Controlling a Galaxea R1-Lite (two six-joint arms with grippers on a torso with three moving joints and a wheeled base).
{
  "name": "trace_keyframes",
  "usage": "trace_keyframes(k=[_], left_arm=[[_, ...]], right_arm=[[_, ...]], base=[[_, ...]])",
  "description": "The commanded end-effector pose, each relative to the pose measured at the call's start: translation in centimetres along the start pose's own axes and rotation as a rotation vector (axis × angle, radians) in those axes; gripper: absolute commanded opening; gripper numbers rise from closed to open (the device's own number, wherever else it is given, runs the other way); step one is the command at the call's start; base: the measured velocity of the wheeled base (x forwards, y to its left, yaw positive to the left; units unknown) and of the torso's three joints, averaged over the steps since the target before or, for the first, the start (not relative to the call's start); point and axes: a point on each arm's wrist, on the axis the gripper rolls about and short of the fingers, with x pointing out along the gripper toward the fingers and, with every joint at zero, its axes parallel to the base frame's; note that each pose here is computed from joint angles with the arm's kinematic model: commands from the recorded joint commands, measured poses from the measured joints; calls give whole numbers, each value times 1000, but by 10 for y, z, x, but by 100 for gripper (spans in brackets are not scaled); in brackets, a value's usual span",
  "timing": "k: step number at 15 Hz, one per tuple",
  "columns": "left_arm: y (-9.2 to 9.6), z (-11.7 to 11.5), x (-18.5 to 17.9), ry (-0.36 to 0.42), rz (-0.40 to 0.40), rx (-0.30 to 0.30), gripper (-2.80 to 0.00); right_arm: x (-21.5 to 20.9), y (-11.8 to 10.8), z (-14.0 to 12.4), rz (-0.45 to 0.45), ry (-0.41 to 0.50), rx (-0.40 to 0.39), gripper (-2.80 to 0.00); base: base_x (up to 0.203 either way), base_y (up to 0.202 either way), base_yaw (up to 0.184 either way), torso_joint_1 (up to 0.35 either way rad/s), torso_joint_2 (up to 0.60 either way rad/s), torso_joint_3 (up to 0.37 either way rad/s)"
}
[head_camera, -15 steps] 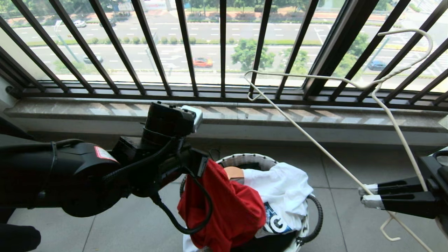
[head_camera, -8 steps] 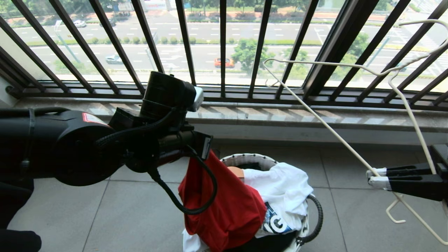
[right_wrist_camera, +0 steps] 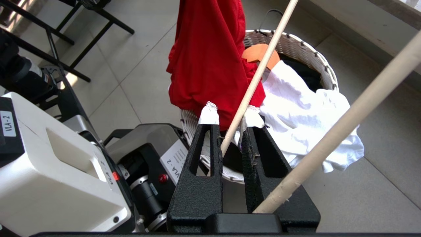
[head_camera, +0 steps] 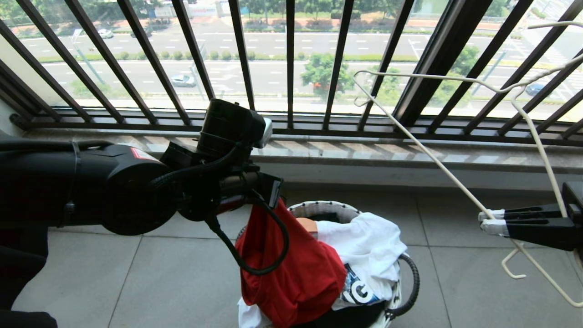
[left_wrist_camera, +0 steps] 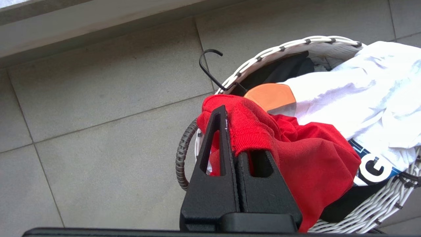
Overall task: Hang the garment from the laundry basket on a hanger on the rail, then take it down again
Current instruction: Pick up clothes from the basket
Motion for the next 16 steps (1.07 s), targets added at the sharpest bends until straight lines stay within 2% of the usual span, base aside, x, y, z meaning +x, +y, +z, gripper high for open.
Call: trace_keyframes(k=[1,5,8,10,14,16], left_arm=[[1,7,0,-23,3,-16,-280],[4,12,0,-42,10,-33,-280],[11,21,0,-71,24,-94,-280],[13,22,6,-71,37,-111,-280],[12,22,12,-66,40,-114,-280],[10,25,19,-79,40,-148,-280]], right_arm=[[0,0,-1,4,0,0,-280],[0,0,0,4,-2,-4,-280],[0,1,0,5,-1,-3,-280],[0,0,-1,5,1,-1,-280],[0,0,-1,5,1,0,-280],[1,0,-1,6,3,2,-280]], base=[[0,0,0,-2,2,147],[0,0,0,1,3,194],[0,0,0,1,2,203],[0,0,0,2,5,200],[0,0,0,1,2,206],[0,0,0,3,2,199]])
